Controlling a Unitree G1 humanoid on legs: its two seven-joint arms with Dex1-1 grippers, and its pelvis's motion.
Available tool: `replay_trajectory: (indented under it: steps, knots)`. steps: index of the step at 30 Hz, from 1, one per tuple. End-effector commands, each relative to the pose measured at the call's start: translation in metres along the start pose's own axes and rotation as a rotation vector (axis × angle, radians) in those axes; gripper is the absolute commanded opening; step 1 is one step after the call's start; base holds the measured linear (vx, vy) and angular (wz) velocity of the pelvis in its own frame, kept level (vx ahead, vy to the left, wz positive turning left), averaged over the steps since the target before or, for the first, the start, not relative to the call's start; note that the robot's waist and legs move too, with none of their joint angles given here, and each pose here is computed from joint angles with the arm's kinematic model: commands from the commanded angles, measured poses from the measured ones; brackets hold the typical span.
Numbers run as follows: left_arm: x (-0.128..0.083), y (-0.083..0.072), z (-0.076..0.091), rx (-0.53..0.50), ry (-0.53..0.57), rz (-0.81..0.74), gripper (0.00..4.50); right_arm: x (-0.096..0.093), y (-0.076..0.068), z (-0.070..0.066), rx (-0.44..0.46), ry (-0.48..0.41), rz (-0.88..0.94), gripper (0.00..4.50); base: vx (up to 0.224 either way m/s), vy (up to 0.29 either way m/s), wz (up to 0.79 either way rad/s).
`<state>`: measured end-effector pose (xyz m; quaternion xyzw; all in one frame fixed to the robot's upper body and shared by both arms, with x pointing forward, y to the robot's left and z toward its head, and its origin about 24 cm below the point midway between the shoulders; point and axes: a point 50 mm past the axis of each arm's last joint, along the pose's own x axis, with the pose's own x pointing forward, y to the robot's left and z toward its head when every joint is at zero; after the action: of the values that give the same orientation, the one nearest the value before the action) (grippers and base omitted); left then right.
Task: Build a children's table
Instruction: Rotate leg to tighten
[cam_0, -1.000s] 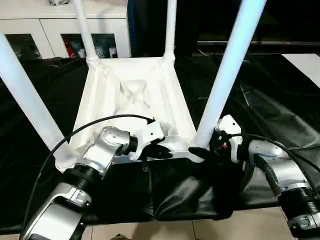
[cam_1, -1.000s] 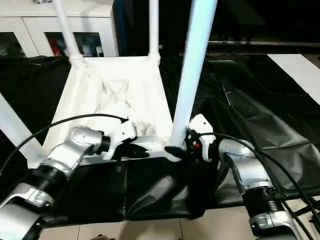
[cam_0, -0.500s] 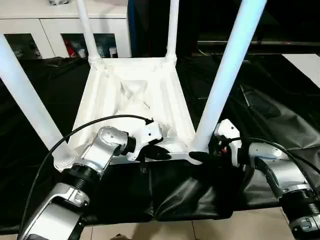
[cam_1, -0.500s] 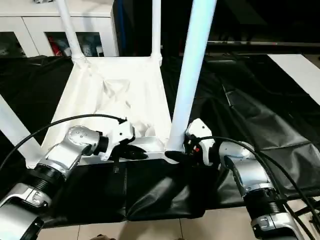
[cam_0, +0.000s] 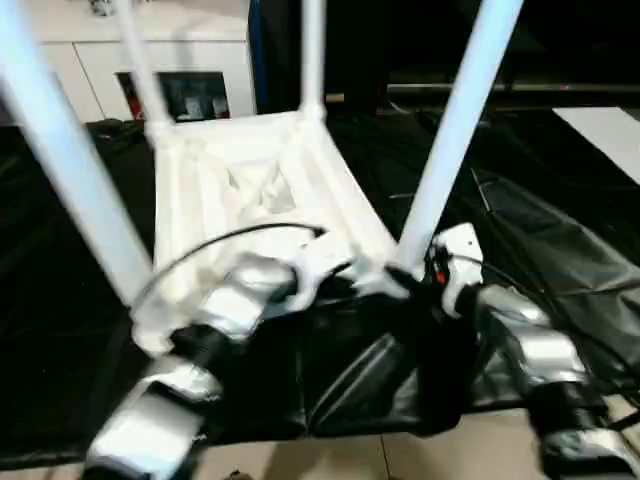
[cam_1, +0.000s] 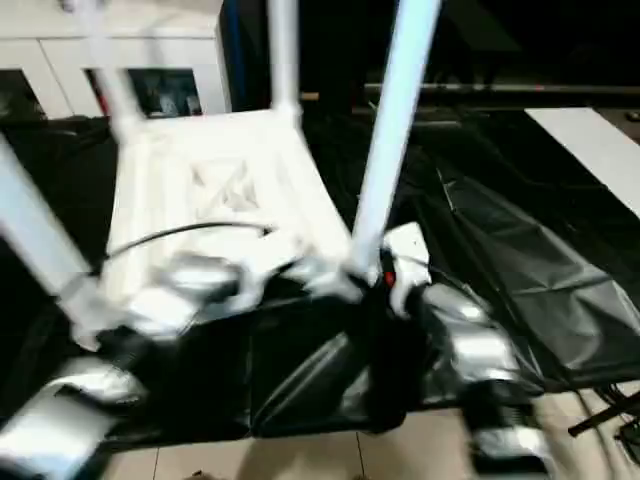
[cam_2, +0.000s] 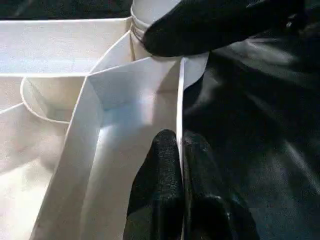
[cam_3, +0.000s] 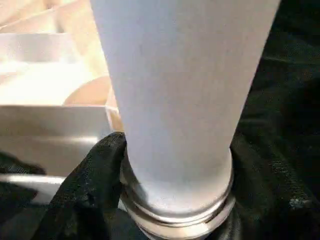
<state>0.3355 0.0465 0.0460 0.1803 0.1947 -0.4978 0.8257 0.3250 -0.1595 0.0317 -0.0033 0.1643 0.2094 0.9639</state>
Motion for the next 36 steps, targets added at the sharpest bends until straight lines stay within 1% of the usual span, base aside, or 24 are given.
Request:
replay_trajectory:
  steps: [1, 4, 5, 6, 7, 8, 10, 11, 12, 14, 16, 17, 18, 19, 21, 24, 25, 27, 29, 31, 32, 33, 34, 36]
  knots:
    - [0.007, -0.003, 0.005, -0.036, -0.052, 0.05, 0.0, 0.004, 0.011, -0.021, 0.025, 0.084, -0.002, 2.72, 0.0, 0.0, 0.0]
    - [0.01, -0.008, 0.006, 0.006, -0.049, 0.019, 0.0, 0.006, 0.016, -0.017, 0.016, 0.055, 0.014, 2.72, 0.0, 0.0, 0.0]
    - [0.01, -0.009, 0.005, 0.023, -0.047, 0.016, 0.0, 0.006, 0.017, -0.015, 0.035, 0.035, 0.023, 3.07, 0.0, 0.0, 0.0]
    - [0.01, -0.008, 0.005, 0.029, -0.046, 0.017, 0.0, 0.006, 0.018, -0.013, 0.048, 0.021, 0.026, 3.28, 0.0, 0.0, 0.0]
    - [0.01, -0.008, 0.005, 0.036, -0.045, 0.018, 0.0, 0.006, 0.018, -0.011, 0.067, 0.006, 0.03, 3.28, 0.0, 0.0, 0.0]
    - [0.008, -0.007, 0.004, 0.051, -0.046, 0.016, 0.0, 0.005, 0.017, -0.008, 0.075, -0.008, 0.035, 3.44, 0.0, 0.0, 0.0]
    - [0.006, -0.006, 0.003, 0.059, -0.047, 0.006, 0.0, 0.004, 0.015, -0.006, 0.036, -0.008, 0.046, 3.51, 0.0, 0.0, 0.0]
    - [0.004, -0.005, 0.003, 0.072, -0.047, -0.006, 0.0, 0.003, 0.014, -0.003, 0.006, -0.012, 0.072, 3.76, 0.0, 0.0, 0.0]
    - [0.004, -0.005, 0.002, 0.073, -0.047, -0.007, 0.0, 0.003, 0.014, -0.003, 0.006, -0.012, 0.075, 3.76, 0.0, 0.0, 0.0]
    - [-0.002, -0.006, 0.0, 0.131, -0.054, -0.078, 0.0, -0.01, 0.012, 0.005, -0.007, -0.031, 0.225, 3.76, 0.0, 0.0, 0.0]
    - [-0.004, -0.008, -0.001, 0.157, -0.06, -0.11, 0.0, -0.016, 0.011, 0.006, -0.022, -0.033, 0.273, 3.76, 0.0, 0.0, 0.0]
    - [-0.01, -0.01, -0.005, 0.172, -0.057, -0.18, 0.0, -0.029, 0.007, 0.005, -0.037, -0.027, 0.329, 3.76, 0.0, 0.0, 0.0]
    - [-0.013, -0.011, -0.008, 0.179, -0.05, -0.219, 0.0, -0.036, 0.004, 0.004, -0.034, -0.022, 0.351, 3.76, 0.0, 0.0, 0.0]
    - [-0.014, -0.011, -0.009, 0.18, -0.049, -0.228, 0.0, -0.038, 0.003, 0.003, -0.033, -0.021, 0.356, 3.76, 0.0, 0.0, 0.0]
    - [-0.024, -0.012, -0.018, 0.203, -0.017, -0.318, 0.0, -0.056, -0.005, 0.0, -0.035, -0.008, 0.396, 3.76, 0.0, 0.0, 0.0]
    - [-0.033, -0.009, -0.026, 0.222, 0.019, -0.362, 0.0, -0.073, -0.015, -0.002, -0.025, 0.003, 0.417, 3.76, 0.0, 0.0, 0.0]
    - [-0.037, -0.006, -0.028, 0.216, 0.017, -0.378, 0.0, -0.084, -0.018, -0.004, 0.002, 0.009, 0.445, 3.76, 0.0, 0.0, 0.0]
    - [-0.041, -0.004, -0.027, 0.215, 0.008, -0.393, 0.0, -0.093, -0.019, -0.006, 0.016, 0.019, 0.472, 3.76, 0.0, 0.0, 0.0]
    - [-0.042, -0.002, -0.025, 0.23, 0.004, -0.378, 0.0, -0.094, -0.019, -0.007, 0.025, 0.021, 0.477, 3.76, 0.0, 0.0, 0.0]
    - [-0.041, 0.002, -0.022, 0.237, -0.013, -0.323, 0.0, -0.093, -0.02, -0.009, 0.029, 0.018, 0.475, 3.76, 0.0, 0.0, 0.0]
    - [-0.04, 0.005, -0.02, 0.21, -0.017, -0.3, 0.28, -0.093, -0.021, -0.011, 0.036, 0.015, 0.477, 3.83, 0.0, 0.0, 0.0]
    - [-0.041, 0.006, -0.019, 0.173, -0.024, -0.305, 0.45, -0.092, -0.022, -0.016, 0.051, 0.012, 0.489, 3.85, 0.0, 0.0, 0.0]
    - [-0.042, 0.006, -0.018, 0.159, -0.027, -0.309, 0.45, -0.092, -0.022, -0.019, 0.059, 0.01, 0.496, 3.85, 0.0, 0.0, 0.0]
    - [-0.047, 0.007, -0.017, 0.152, -0.042, -0.319, 0.67, -0.093, -0.022, -0.027, 0.071, 0.014, 0.507, 3.85, 0.0, 0.0, 0.0]
